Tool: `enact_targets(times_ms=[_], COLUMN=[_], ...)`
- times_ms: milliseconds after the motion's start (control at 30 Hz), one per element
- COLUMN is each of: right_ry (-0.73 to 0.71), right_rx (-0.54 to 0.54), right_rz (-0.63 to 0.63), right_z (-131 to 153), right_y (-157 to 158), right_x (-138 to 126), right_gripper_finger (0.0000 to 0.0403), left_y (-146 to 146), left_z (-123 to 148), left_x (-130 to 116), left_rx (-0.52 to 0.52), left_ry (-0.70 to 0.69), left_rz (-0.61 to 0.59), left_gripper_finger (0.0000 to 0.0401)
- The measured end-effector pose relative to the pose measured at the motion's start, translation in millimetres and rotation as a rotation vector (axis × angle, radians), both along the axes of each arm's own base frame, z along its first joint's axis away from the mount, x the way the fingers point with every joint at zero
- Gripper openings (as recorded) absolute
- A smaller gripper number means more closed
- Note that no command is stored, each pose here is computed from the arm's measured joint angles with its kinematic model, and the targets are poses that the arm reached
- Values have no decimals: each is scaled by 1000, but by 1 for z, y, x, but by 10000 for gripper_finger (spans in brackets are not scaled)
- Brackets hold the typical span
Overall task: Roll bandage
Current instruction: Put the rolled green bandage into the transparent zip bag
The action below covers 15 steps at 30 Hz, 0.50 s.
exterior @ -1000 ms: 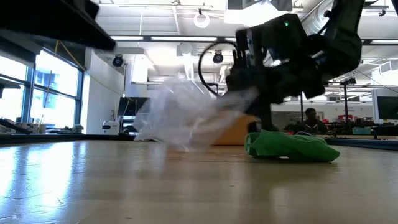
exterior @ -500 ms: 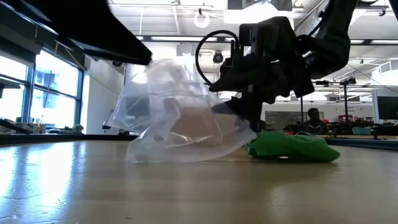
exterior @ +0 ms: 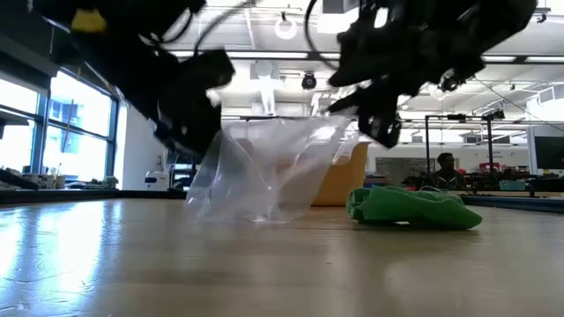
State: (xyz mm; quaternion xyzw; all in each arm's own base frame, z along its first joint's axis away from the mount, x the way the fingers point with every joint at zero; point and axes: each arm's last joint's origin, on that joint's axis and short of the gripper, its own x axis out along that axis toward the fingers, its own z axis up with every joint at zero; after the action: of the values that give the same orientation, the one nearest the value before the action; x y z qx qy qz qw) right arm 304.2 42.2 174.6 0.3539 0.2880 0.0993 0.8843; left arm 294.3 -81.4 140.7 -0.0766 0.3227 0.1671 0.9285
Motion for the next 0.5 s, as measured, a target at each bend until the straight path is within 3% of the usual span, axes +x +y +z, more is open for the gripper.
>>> enact_targets(times_ms=[100,300,433,500], right_ry=[-18,-285,-417,-412], right_rx=[-112,-477,-669,-752], right_rz=[37,283,398,379], right_z=[15,36,46,52], right_y=[15,69,99,104], right_x=[-14,-31,-26,-17], right_gripper_finger=[126,126,126,126], left_y=[8,8,6,6], left_z=[-13,-29,-32,-32], left_x=[2,6,8,8], left_rx=[-54,-116,-140,-146], left_ry=[64,113,112,114], left_rz=[-24,-89,-115,-121], left_gripper_finger=[99,99,99,99])
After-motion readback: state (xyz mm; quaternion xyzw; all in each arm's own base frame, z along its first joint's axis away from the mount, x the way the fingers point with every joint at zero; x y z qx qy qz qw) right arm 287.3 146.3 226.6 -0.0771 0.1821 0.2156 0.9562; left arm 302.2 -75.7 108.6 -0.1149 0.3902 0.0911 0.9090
